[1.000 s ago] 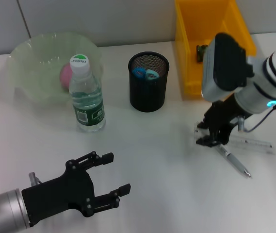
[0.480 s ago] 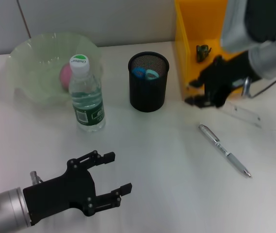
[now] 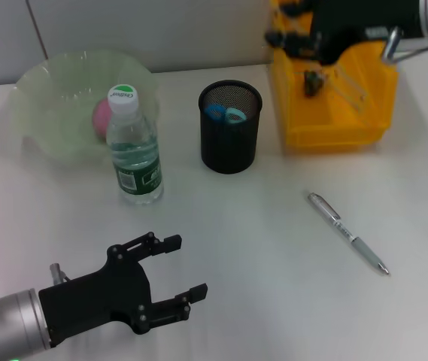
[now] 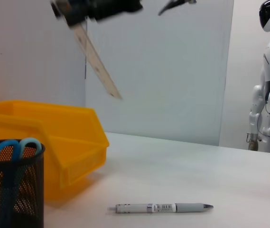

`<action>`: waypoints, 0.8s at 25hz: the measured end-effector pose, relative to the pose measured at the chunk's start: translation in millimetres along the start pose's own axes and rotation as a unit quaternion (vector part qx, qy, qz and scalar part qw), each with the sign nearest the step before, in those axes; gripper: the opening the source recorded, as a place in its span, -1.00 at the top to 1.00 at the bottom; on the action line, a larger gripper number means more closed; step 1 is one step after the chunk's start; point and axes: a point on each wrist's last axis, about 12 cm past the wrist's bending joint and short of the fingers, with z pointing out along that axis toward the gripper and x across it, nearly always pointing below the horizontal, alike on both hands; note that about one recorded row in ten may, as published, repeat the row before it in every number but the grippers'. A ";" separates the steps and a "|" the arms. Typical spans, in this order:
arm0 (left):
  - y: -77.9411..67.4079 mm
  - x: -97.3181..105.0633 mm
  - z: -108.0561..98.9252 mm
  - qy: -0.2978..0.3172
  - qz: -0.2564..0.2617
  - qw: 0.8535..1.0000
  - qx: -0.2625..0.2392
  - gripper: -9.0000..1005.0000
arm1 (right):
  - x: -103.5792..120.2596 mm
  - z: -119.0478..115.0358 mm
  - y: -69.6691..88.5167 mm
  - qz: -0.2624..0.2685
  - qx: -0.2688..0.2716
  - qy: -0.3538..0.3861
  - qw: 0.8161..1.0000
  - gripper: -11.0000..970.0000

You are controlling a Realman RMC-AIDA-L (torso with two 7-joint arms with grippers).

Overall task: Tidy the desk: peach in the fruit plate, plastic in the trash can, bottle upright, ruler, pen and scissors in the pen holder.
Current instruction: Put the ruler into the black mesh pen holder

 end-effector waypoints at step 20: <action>1.1 -1.5 2.8 0.001 0.005 1.000 0.006 -0.59 | 40.4 28.0 -0.7 0.032 0.049 -0.273 0.960 0.17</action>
